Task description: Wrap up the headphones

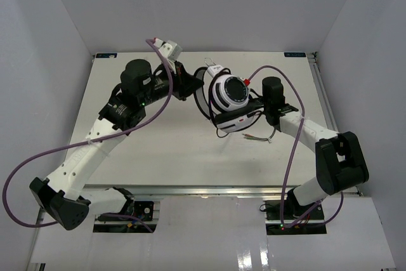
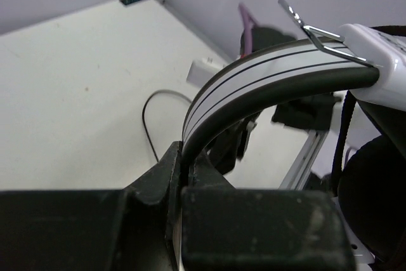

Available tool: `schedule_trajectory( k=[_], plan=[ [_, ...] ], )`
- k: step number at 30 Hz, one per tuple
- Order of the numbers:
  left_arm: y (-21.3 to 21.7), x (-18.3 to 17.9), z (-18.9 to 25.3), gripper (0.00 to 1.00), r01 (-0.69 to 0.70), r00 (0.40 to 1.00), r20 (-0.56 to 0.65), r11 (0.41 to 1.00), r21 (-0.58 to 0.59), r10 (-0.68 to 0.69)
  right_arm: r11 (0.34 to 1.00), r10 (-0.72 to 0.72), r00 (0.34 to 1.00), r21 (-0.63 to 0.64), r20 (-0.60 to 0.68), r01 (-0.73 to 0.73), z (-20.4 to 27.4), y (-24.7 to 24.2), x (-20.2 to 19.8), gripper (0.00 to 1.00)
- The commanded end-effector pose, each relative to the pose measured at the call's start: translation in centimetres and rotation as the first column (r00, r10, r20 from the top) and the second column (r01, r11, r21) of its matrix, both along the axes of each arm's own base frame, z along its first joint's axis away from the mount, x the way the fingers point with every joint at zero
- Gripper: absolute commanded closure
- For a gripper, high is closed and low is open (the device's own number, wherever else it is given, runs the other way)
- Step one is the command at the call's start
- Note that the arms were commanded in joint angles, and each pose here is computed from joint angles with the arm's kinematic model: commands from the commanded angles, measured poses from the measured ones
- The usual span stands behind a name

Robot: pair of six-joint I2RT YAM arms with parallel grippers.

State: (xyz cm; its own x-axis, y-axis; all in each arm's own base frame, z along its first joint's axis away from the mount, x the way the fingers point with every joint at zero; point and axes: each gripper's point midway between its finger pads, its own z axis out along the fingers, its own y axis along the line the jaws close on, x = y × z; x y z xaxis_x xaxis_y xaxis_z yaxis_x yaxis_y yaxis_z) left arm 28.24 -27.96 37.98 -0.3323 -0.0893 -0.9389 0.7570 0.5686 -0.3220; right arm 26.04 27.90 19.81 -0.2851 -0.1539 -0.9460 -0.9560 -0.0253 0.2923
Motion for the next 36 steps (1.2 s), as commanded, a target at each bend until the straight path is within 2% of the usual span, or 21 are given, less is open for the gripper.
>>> schedule_trajectory(
  k=[1,5,9,12,14,16,18,19,21,23,26,30,32,34,36],
  plan=[
    [1.4,-0.1,11.7,1.0,-0.077,0.985,0.123,0.945,-0.317,0.121,0.981,0.134,0.99,0.143,-0.035,-0.128,4.2,0.8,-2.8,0.7],
    [0.9,1.7,13.6,1.0,-0.116,0.983,0.094,0.926,-0.358,0.16,0.982,0.131,0.991,0.144,-0.029,-0.126,4.5,1.3,-3.4,0.63],
    [1.3,2.5,16.5,1.0,-0.146,0.974,0.097,0.895,-0.422,0.205,0.983,0.124,0.992,0.144,-0.033,-0.118,3.6,1.3,-4.0,0.51],
    [1.9,3.8,17.3,1.0,-0.213,0.959,0.077,0.873,-0.439,0.273,0.981,0.141,0.99,0.14,-0.021,-0.136,2.8,1.1,-4.7,0.51],
    [3.8,5.1,18.0,1.0,-0.333,0.918,0.042,0.823,-0.46,0.395,0.979,0.16,0.987,0.134,-0.019,-0.156,2.4,0.7,-5.5,0.55],
    [6.9,6.9,17.7,1.0,-0.505,0.829,-0.018,0.734,-0.455,0.559,0.978,0.171,0.985,0.122,0.017,-0.172,1.5,0.3,-6.3,0.61],
    [9.7,8.2,17.4,1.0,-0.614,0.742,-0.046,0.65,-0.447,0.669,0.98,0.168,0.986,0.104,0.001,-0.168,0.9,-0.2,-7.1,0.68],
    [11.2,8.9,16.9,1.0,-0.672,0.688,-0.06,0.604,-0.428,0.723,0.982,0.164,0.986,0.095,0.023,-0.165,0.7,-0.5,-7.6,0.71],
    [13.2,10.4,15.2,1.0,-0.747,0.615,-0.069,0.553,-0.37,0.785,0.986,0.138,0.988,0.08,0.07,-0.143,0.8,-0.9,-7.9,0.8],
    [14.5,11.8,13.4,1.0,-0.795,0.565,-0.05,0.528,-0.299,0.823,0.99,0.106,0.986,0.075,0.128,-0.117,1.7,-1.2,-8.1,0.85],
    [15.8,14.6,8.1,1.0,-0.86,0.5,-0.006,0.496,-0.119,0.866,0.998,0.055,0.977,0.018,0.206,-0.06,2.7,-1.5,-7.3,0.91],
    [16.5,16.5,0.3,1.0,-0.884,0.465,0.07,0.458,0.097,0.882,0.998,0.021,0.941,-0.059,0.337,-0.001,5.2,-1.9,-6.5,0.92],
    [16.8,17.0,-2.6,1.0,-0.882,0.459,0.087,0.441,0.169,0.884,0.996,0.016,0.91,-0.084,0.415,0.02,7.0,-1.8,-6.2,0.92],
    [17.0,17.4,-5.4,1.0,-0.87,0.462,0.106,0.427,0.246,0.88,0.993,0.01,0.878,-0.106,0.478,0.046,8.5,-1.7,-5.7,0.92],
    [16.7,17.4,-8.0,1.0,-0.843,0.491,0.11,0.439,0.312,0.864,0.989,-0.018,0.845,-0.116,0.534,0.095,10.1,-1.6,-4.5,0.92]
  ],
)
